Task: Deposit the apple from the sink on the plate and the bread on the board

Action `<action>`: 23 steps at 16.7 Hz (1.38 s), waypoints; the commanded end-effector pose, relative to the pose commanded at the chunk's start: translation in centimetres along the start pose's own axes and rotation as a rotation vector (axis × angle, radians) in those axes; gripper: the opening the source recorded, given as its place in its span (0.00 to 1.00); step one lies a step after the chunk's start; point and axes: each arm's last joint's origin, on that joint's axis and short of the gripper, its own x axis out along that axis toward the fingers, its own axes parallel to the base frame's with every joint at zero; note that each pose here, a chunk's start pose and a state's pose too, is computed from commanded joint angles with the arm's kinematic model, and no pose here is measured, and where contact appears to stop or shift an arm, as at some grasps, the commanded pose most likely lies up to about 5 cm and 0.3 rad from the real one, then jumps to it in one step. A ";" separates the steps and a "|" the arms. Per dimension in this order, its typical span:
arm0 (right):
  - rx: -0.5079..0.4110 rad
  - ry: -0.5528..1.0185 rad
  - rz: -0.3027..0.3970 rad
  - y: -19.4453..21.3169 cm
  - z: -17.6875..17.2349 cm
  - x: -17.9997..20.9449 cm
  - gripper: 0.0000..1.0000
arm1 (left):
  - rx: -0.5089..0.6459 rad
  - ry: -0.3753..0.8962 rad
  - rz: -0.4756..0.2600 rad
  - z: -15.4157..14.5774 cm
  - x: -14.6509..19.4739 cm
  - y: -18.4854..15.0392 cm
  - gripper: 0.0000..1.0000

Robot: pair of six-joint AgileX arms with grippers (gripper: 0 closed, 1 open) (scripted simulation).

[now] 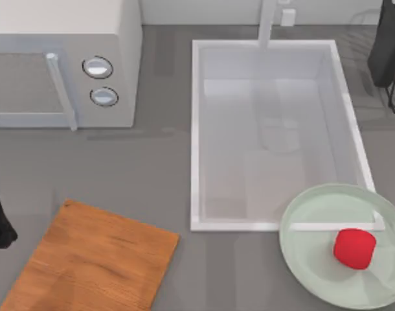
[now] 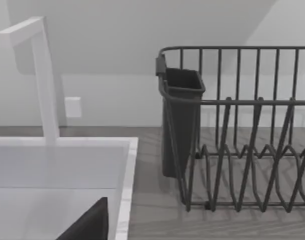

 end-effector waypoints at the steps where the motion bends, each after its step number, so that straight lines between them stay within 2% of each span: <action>1: 0.000 0.000 0.000 0.0 0.0 0.0 1.00 | 0.000 0.000 0.000 0.0 0.0 0.0 1.00; 4: 0.000 0.000 0.000 0.0 0.0 0.0 1.00 | 0.020 0.027 0.002 0.3 0.1 0.0 1.00; 7: 0.000 0.000 0.000 0.0 0.0 0.0 1.00 | 0.097 0.137 0.012 1.6 0.4 0.2 1.00; 10: 0.000 0.000 0.000 0.0 0.0 0.0 1.00 | 0.209 0.330 0.016 3.3 1.7 0.7 1.00; 13: 0.000 0.000 0.000 0.0 0.0 0.0 1.00 | 0.333 0.555 -0.011 4.9 3.9 1.4 1.00; 17: 0.000 0.000 0.000 0.0 0.0 0.0 1.00 | 0.478 0.866 -0.114 6.1 8.0 2.8 1.00; 23: 0.000 0.000 0.000 0.0 0.0 0.0 1.00 | 0.598 1.253 -0.370 4.8 14.4 5.6 1.00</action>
